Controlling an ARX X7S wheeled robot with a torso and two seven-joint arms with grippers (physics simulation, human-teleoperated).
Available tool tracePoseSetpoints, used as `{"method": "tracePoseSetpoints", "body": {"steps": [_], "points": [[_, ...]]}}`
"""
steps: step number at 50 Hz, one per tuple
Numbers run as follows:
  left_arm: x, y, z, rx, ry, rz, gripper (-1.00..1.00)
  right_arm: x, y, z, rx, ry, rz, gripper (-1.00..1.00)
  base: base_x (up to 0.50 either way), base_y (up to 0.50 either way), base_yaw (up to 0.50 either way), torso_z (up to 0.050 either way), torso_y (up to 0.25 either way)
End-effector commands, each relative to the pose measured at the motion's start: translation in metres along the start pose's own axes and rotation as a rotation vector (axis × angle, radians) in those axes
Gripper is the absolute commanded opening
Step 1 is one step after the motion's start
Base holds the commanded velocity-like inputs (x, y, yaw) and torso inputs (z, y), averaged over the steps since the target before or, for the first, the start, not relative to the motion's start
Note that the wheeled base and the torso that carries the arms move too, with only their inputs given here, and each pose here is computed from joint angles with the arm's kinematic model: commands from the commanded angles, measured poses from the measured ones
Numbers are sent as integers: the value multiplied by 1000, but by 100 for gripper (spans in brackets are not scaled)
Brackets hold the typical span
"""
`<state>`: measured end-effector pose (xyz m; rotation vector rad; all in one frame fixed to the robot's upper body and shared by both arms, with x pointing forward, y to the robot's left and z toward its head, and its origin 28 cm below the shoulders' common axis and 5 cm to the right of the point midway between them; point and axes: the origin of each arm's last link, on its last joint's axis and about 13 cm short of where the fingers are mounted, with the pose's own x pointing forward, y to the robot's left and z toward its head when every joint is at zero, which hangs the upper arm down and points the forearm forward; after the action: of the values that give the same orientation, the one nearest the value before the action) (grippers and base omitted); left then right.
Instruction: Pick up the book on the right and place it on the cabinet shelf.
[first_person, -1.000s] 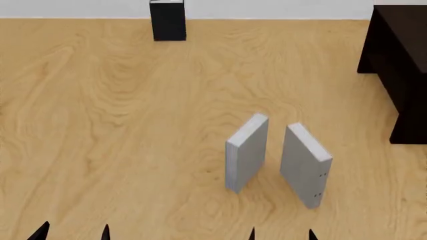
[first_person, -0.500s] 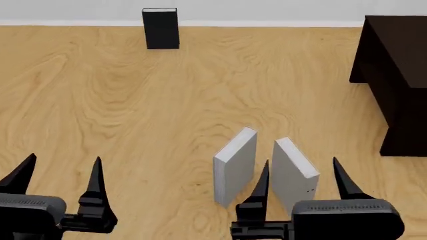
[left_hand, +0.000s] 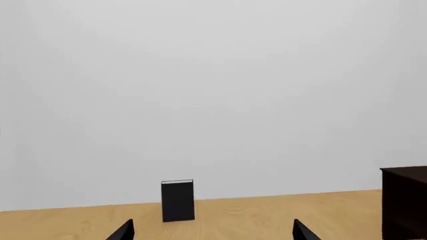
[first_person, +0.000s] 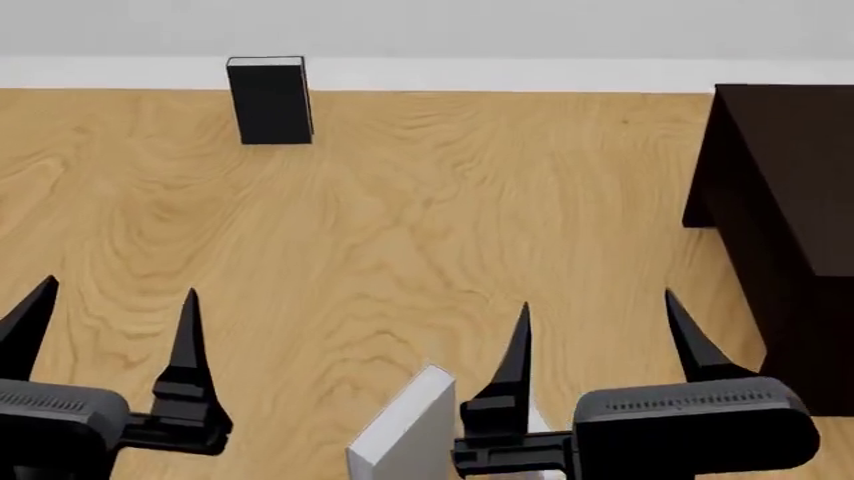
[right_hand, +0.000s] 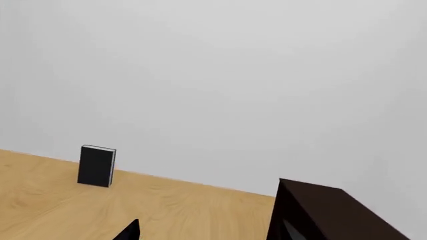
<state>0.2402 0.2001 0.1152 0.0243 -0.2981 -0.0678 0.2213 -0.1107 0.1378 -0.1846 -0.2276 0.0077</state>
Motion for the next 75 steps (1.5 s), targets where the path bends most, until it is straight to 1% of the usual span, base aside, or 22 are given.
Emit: {"method": "tracePoseSetpoints", "body": {"steps": [1, 18, 28, 33, 40, 44, 48, 64, 66, 67, 71, 75], "points": [[0, 1, 5, 12, -30, 20, 100, -1, 0, 3, 3, -5, 6, 100, 500, -109, 0, 0, 0], [0, 3, 9, 27, -43, 43, 100, 0, 2, 2, 10, -2, 8, 100, 500, -109, 0, 0, 0], [2, 2, 6, 24, -33, 46, 100, 1, 2, 3, 17, -3, 13, 100, 500, -106, 0, 0, 2], [2, 3, 7, 20, -32, 49, 100, 1, 2, 3, 35, -3, 14, 100, 465, -34, 0, 0, 2], [2, 3, 7, 24, -32, 45, 100, 2, 3, 3, 33, -7, 14, 100, -5, 0, 0, 0, 2], [2, 3, 7, 23, -30, 46, 100, 3, 4, 1, 17, 14, 20, 100, 97, 93, 0, 0, 0], [2, 3, 7, 21, -29, 46, 100, 3, 4, 1, 44, 6, 23, 100, 290, 269, 0, 0, 0], [3, 3, 5, 22, -24, 49, 100, 2, 2, 1, 45, 2, 20, 100, 17, -2, 0, 0, 0], [3, 3, 5, 22, -23, 48, 100, 2, 2, 1, 64, 4, 3, 100, 443, -55, 0, 0, 0], [3, 4, 4, 22, -21, 48, 100, 2, 1, 0, 88, 7, -11, 100, 328, -35, 0, 0, 0], [3, 4, 6, 20, -23, 50, 100, 3, 1, 3, 81, 22, 4, 100, -9, 0, 0, 0, 0], [4, 7, 7, 9, -19, 59, 100, -3, 0, 14, 44, 54, 30, 100, 0, 0, 0, 0, 0]]}}
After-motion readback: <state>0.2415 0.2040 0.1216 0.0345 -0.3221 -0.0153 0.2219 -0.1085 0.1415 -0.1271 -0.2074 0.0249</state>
